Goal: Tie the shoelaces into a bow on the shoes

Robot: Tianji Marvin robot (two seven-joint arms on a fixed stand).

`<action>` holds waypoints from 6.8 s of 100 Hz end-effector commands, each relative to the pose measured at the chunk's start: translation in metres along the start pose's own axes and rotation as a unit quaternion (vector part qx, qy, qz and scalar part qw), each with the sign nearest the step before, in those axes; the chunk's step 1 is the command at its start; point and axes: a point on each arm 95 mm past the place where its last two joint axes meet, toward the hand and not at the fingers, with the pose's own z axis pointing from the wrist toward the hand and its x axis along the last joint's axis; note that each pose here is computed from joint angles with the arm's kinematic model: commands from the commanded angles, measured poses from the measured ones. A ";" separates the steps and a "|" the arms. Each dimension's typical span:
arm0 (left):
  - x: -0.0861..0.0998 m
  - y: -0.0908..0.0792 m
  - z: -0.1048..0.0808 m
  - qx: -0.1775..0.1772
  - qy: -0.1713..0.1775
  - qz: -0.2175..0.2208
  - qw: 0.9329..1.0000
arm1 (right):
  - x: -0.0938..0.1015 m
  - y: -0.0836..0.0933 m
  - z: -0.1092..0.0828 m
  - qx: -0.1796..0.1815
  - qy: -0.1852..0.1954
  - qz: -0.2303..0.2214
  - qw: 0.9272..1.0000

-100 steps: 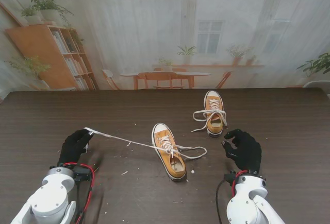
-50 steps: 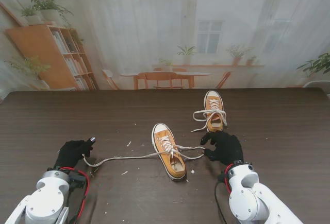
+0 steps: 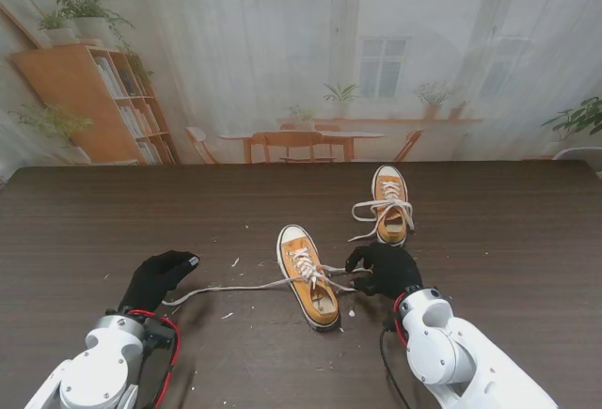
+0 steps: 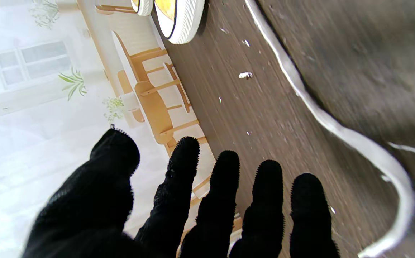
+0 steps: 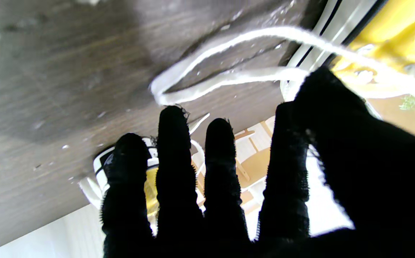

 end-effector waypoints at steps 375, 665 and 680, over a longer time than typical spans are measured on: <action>0.013 0.057 0.008 -0.082 0.054 -0.123 0.987 | 0.079 0.022 -0.024 0.059 0.086 0.238 0.966; 0.070 0.153 0.051 -0.157 0.146 0.400 0.891 | 0.054 0.015 -0.043 0.117 0.007 0.275 0.954; 0.067 0.145 0.049 -0.154 0.153 0.365 0.906 | 0.054 0.015 -0.044 0.118 0.008 0.278 0.953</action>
